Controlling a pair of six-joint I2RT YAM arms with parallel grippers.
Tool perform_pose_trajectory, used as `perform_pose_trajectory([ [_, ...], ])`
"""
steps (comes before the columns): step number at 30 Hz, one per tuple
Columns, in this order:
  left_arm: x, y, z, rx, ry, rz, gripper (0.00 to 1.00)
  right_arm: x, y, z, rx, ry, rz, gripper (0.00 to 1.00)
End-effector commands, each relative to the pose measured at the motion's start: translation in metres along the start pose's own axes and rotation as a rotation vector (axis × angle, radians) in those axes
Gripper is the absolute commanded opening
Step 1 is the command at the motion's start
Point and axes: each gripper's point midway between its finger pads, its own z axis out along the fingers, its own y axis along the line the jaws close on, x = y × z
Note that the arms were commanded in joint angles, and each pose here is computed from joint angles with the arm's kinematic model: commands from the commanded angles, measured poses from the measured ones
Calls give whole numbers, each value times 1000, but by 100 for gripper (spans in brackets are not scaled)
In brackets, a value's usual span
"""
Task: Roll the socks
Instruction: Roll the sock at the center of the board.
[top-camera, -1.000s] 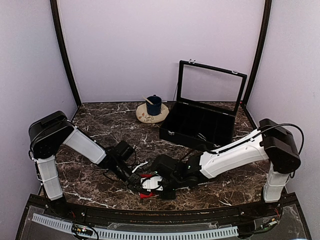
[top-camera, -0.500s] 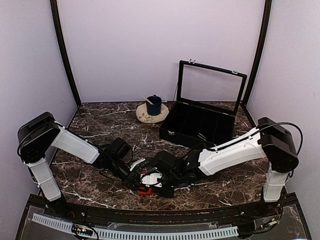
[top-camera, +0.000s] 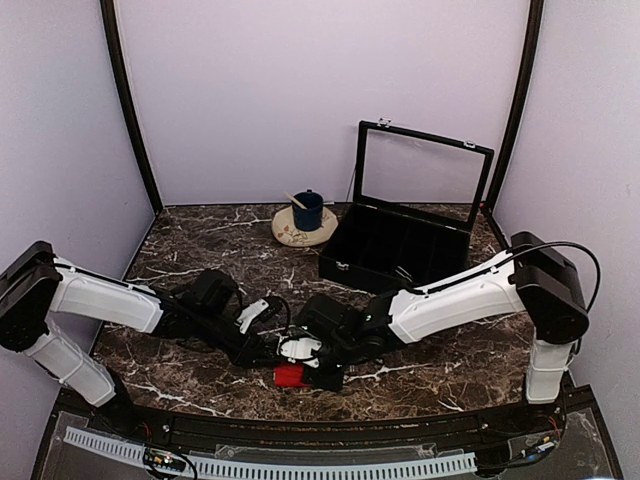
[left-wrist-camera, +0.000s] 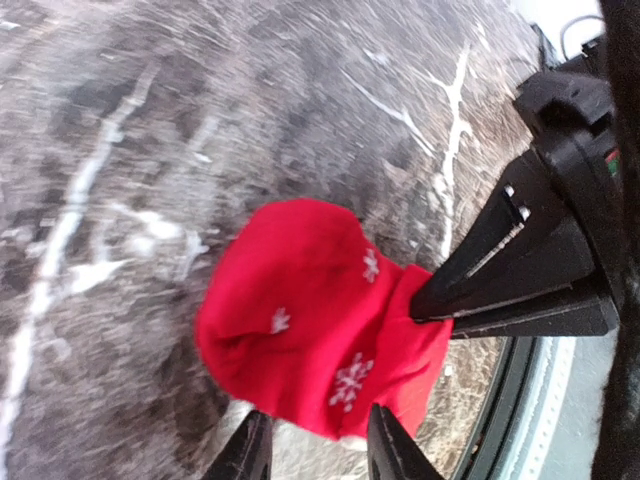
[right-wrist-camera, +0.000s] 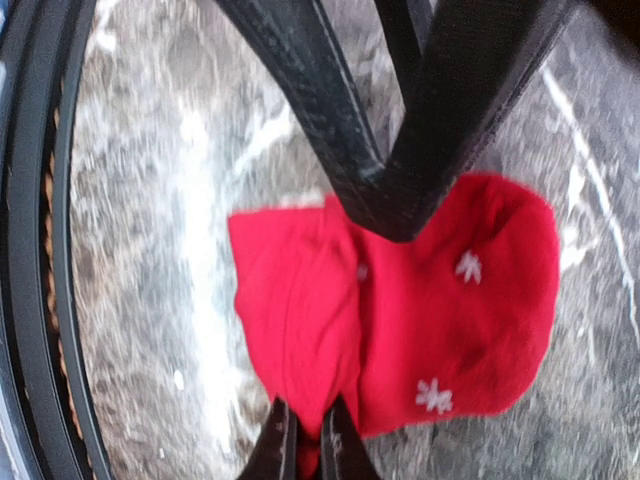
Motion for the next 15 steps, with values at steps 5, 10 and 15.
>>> perform_pose_trajectory([
  [5,-6,14,-27,-145,-121,-21,35,15,8,7,-109,122,74,0],
  [10,-9,13,-44,-196,-224,16,35,9,11,5,-195,141,116,0],
  [15,-10,9,-49,-247,-273,74,34,8,12,5,-254,168,148,0],
])
